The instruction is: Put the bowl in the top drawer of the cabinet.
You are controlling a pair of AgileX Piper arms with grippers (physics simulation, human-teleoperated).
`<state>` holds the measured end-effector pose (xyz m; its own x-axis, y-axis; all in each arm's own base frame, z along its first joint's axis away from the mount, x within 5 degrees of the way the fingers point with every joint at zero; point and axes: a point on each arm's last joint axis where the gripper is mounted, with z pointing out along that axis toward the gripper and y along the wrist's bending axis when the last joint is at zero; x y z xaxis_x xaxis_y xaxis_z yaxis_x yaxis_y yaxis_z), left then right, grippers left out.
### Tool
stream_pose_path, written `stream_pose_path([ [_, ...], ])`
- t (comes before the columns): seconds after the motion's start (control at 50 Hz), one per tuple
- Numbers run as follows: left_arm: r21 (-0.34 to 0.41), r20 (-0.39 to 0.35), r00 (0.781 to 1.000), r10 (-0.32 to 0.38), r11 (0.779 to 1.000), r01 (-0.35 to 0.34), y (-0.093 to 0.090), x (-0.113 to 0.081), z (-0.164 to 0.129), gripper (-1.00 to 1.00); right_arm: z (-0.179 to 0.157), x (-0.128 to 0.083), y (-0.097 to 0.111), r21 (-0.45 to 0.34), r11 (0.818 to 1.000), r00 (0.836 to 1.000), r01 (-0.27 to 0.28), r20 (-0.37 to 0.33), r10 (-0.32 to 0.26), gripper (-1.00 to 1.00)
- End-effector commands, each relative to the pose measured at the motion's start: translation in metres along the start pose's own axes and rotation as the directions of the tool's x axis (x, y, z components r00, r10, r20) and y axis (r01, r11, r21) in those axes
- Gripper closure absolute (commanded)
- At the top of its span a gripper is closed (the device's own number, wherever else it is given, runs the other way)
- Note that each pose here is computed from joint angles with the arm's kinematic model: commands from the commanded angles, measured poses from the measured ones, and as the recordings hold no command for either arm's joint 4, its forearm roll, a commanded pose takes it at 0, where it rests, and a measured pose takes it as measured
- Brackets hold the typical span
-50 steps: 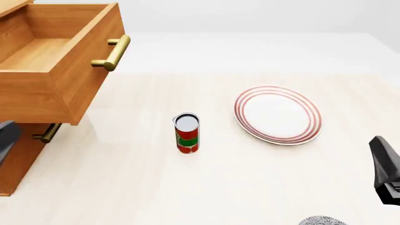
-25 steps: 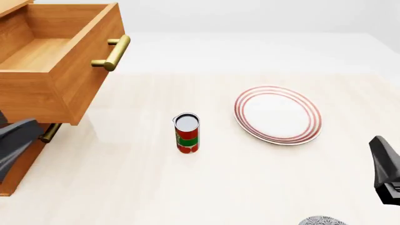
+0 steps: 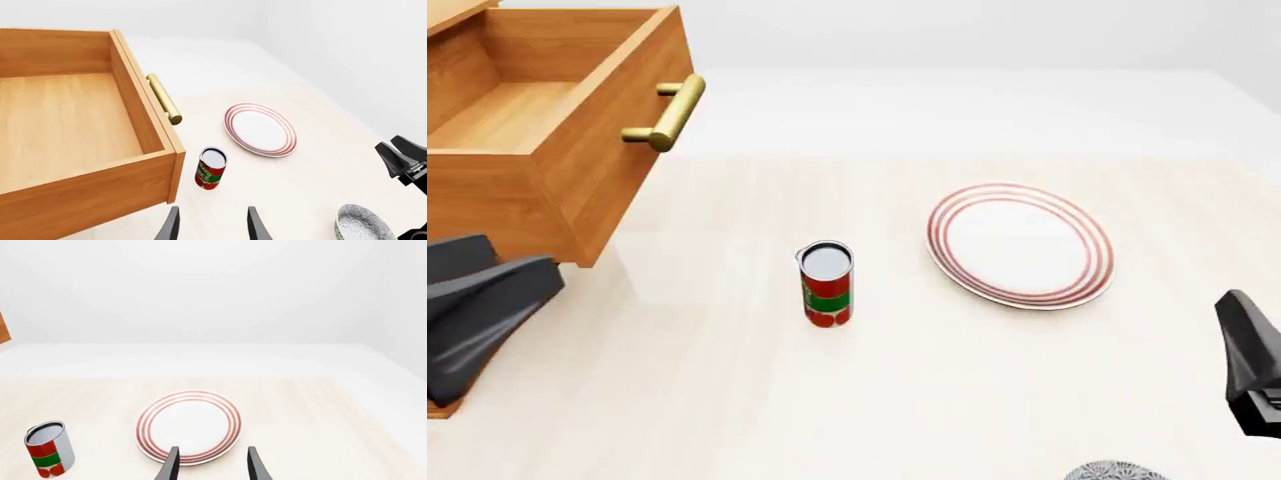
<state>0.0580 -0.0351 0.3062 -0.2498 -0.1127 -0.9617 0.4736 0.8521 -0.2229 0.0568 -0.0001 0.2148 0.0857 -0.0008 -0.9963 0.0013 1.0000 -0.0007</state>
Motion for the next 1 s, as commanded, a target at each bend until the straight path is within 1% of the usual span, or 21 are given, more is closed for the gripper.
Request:
stream_pose_path([
  [0.02, 0.046, -0.038, 0.999, -0.024, 0.999, 0.025, -0.005, 0.0, 0.012, -1.0, 0.0, 0.0, 0.0, 0.0, 1.0, 1.0, 0.0, 0.0, 0.0, -1.0],
  [0.28, 0.103, -0.074, 0.997, -0.037, 0.994, 0.045, -0.012, 0.0, 0.026, -1.0, 0.0, 0.0, 0.0, 0.0, 1.0, 1.0, 0.0, 0.0, 0.0, -1.0],
  [0.56, 0.143, -0.105, 0.993, -0.044, 0.988, 0.059, -0.018, 0.004, 0.038, -1.0, 0.0, 0.0, 0.0, 0.0, 1.0, 1.0, 0.0, 0.0, 0.0, -1.0],
  [0.8, 0.182, -0.143, 0.988, -0.059, 0.98, 0.085, -0.026, 0.007, 0.051, -1.0, 0.0, 0.0, 0.0, 0.0, 1.0, 1.0, 0.0, 0.0, 0.0, -1.0],
  [1.0, 0.216, -0.169, 0.984, -0.058, 0.972, 0.095, -0.033, 0.012, 0.061, -1.0, 0.0, 0.0, 0.0, 0.0, 1.0, 1.0, 0.0, 0.0, 0.0, -1.0],
])
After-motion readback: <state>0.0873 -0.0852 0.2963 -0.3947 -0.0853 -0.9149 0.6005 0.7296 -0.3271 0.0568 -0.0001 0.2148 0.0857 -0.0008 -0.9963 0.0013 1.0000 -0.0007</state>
